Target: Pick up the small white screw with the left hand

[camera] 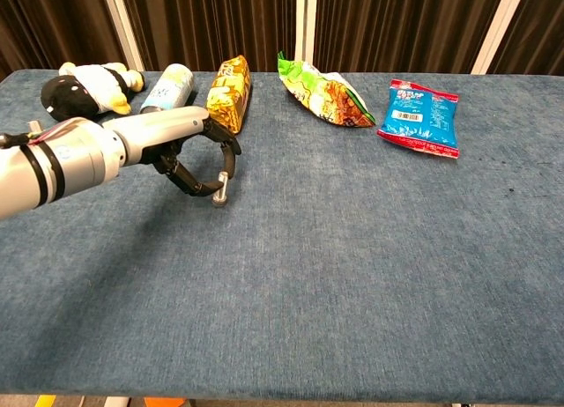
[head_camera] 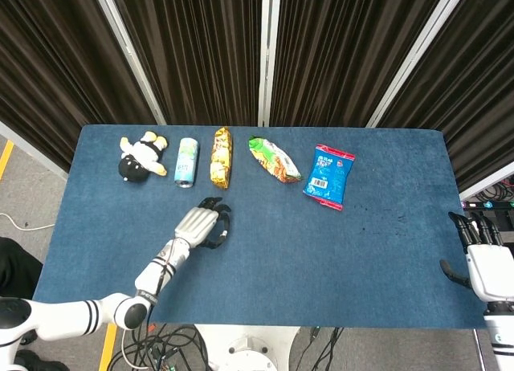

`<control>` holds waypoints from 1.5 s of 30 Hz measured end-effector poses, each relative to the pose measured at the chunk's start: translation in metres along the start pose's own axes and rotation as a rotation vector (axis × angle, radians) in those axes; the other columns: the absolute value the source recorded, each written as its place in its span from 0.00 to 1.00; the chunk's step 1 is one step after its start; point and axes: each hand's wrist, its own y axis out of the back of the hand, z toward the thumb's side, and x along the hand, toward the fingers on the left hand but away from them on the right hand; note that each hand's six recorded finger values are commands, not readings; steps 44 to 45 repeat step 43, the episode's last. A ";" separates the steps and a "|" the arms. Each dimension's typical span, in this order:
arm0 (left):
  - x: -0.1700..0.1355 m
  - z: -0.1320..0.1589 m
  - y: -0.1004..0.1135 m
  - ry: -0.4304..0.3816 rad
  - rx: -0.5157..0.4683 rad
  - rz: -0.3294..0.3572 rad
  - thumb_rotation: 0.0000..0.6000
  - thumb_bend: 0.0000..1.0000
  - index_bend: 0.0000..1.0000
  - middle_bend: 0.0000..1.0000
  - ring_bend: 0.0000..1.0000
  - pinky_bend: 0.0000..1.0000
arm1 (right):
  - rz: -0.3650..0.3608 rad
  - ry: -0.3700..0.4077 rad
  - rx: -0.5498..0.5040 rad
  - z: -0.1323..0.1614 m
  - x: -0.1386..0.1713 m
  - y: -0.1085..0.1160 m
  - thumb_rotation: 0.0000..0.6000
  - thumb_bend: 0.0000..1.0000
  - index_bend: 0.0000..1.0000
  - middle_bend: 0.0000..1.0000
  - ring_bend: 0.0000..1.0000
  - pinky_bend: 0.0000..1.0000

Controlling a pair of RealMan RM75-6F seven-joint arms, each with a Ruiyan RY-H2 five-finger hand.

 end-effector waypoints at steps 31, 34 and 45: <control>-0.147 -0.114 0.118 0.296 0.131 0.444 1.00 0.00 0.22 0.15 0.02 0.00 | -0.023 0.013 -0.044 -0.009 0.001 0.011 1.00 0.15 0.08 0.13 0.00 0.04; -0.194 -0.142 0.129 0.406 0.162 0.506 1.00 0.00 0.22 0.15 0.02 0.00 | -0.026 0.025 -0.055 -0.008 -0.001 0.011 1.00 0.13 0.08 0.13 0.00 0.04; -0.291 -0.163 0.125 0.541 0.200 0.599 1.00 0.00 0.22 0.15 0.02 0.00 | -0.028 0.063 -0.102 -0.001 0.000 0.011 1.00 0.12 0.08 0.13 0.00 0.04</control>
